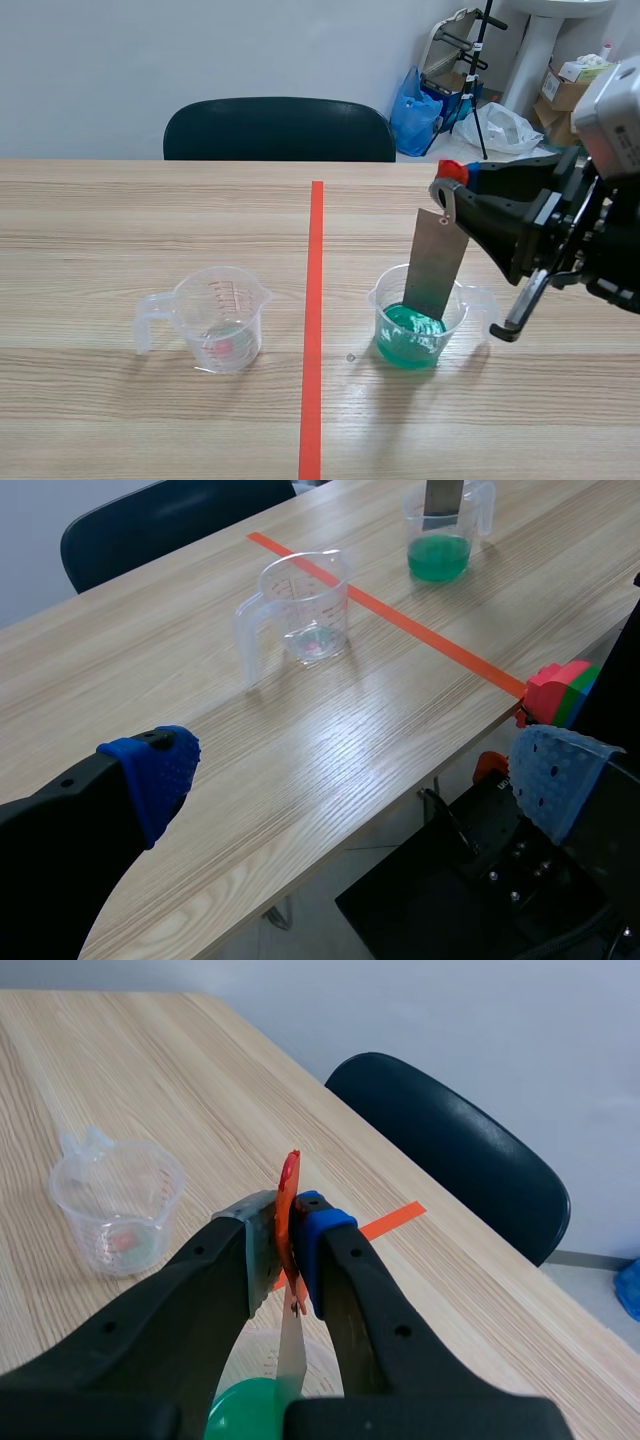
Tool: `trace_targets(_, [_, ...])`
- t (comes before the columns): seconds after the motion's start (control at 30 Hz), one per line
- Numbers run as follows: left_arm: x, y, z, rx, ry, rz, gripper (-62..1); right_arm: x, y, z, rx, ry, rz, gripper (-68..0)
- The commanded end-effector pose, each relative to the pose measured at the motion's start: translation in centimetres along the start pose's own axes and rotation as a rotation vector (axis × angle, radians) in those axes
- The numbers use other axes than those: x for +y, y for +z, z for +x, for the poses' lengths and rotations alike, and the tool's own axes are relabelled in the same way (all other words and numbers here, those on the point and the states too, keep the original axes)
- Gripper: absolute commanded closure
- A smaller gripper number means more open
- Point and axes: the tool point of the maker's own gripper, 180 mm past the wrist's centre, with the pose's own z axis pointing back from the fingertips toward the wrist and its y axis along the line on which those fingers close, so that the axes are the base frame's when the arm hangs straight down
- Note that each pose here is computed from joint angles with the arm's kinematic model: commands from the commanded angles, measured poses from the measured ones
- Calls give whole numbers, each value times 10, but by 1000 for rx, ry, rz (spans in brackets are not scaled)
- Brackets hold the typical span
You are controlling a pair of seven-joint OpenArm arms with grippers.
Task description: Do the redox reaction experiment
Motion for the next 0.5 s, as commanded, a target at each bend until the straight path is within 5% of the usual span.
trace_targets(0.0, [0, -1, 5, -25, 2, 4, -623, -6, 0, 17, -43, 7, -10, -7])
trace_targets(0.3, [0, -1, 5, -23, 2, 3, -623, -16, 3, 39, -39, -36, -4, -7])
trace_targets(0.47, [0, -1, 5, -23, 2, 3, -623, -19, 3, 54, -33, 1, -10, -7])
